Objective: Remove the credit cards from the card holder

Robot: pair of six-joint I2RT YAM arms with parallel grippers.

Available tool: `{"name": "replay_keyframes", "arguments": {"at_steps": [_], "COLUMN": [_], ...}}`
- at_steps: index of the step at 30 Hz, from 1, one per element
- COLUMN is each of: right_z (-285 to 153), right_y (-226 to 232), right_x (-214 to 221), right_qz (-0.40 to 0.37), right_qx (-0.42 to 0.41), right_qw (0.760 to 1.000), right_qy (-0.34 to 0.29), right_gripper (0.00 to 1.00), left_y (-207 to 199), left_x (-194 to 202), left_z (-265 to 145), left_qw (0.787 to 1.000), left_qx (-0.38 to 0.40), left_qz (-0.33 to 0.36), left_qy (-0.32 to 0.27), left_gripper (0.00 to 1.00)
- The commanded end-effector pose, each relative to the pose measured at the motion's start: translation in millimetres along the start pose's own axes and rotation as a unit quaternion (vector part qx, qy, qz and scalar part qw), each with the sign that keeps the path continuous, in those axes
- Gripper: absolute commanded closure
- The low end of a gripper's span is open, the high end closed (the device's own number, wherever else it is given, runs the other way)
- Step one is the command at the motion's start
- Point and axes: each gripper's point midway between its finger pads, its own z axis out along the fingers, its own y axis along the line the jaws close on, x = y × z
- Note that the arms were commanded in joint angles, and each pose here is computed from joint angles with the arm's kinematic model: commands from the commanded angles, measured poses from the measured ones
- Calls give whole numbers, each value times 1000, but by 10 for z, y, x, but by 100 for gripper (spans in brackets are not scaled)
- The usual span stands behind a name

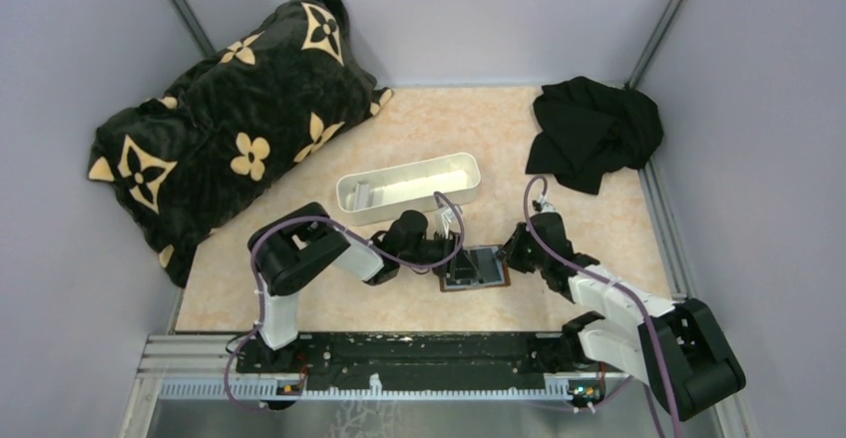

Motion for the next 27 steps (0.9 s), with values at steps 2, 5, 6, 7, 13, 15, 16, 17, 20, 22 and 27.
{"name": "replay_keyframes", "arguments": {"at_steps": [2, 5, 6, 7, 13, 15, 16, 17, 20, 22, 27], "right_z": [26, 29, 28, 27, 19, 14, 9, 5, -30, -70, -114], "right_y": [-126, -133, -134, -136, -135, -133, -134, -138, -140, -140, -108], "right_x": [141, 160, 159, 162, 163, 158, 153, 151, 102, 40, -12], "right_qz": [5, 6, 7, 7, 6, 5, 5, 5, 3, 2, -7], "right_qx": [11, 10, 9, 9, 8, 7, 8, 9, 15, 21, 24], "right_qw": [1000, 1000, 1000, 1000, 1000, 1000, 1000, 1000, 1000, 1000, 1000], "right_qy": [19, 20, 20, 20, 18, 17, 16, 15, 5, -9, -11], "right_gripper": [96, 96, 96, 96, 96, 96, 96, 96, 96, 96, 96], "left_y": [-168, -144, -138, -122, -67, -29, -5, 20, 92, 105, -14], "left_x": [-10, -9, -14, -18, -21, -6, -1, 4, 26, 42, 63], "left_z": [24, 25, 23, 18, -14, -41, -60, -82, -146, -200, -335], "left_qw": [998, 998, 998, 998, 998, 998, 998, 998, 997, 997, 996], "left_qx": [54, 50, 50, 48, 46, 41, 38, 35, 25, 24, 30], "left_qz": [-20, -24, -24, -27, -40, -46, -48, -53, -67, -73, -77], "left_qy": [-3, -5, -6, -7, -11, -11, -11, -11, -11, -13, -18], "left_gripper": [68, 83, 87, 94, 100, 100, 100, 100, 92, 72, 60]}}
